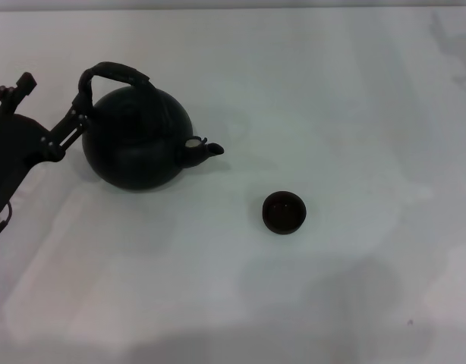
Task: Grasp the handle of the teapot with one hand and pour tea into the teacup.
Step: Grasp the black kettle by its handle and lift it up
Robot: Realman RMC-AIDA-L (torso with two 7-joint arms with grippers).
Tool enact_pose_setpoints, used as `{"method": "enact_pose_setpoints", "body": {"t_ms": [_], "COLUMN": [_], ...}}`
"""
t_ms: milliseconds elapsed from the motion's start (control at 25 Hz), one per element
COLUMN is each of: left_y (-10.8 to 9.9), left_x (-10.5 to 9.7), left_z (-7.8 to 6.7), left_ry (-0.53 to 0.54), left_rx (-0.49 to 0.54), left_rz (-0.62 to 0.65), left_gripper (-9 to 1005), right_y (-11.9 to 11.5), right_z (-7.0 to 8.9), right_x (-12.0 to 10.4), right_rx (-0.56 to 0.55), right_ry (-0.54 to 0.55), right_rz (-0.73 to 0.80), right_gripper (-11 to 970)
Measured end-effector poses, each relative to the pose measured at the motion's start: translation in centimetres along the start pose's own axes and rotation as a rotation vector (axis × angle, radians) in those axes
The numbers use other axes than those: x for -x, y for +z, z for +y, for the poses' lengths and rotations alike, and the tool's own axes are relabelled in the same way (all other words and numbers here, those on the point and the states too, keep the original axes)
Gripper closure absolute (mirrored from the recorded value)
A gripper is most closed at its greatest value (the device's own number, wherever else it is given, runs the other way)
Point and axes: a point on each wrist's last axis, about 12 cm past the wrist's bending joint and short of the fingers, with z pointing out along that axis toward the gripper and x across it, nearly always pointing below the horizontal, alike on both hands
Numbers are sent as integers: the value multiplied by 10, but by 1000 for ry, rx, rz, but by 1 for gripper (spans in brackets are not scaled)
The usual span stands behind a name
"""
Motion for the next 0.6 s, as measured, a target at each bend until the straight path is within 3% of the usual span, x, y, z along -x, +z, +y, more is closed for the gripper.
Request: {"method": "enact_pose_setpoints", "body": {"t_ms": [360, 600], "left_y": [9, 11], "left_x": [-4, -4], "left_z": [-3, -3], "left_ry": [88, 123], "left_rx": [-3, -3], "left_rz": [34, 37], "left_gripper": [184, 439], "right_y": [0, -1], "right_z": [3, 3], "right_x": [1, 1], "right_rx": [11, 17], "right_ry": [8, 10], "right_rz": [-8, -19], "right_gripper": [133, 133]}}
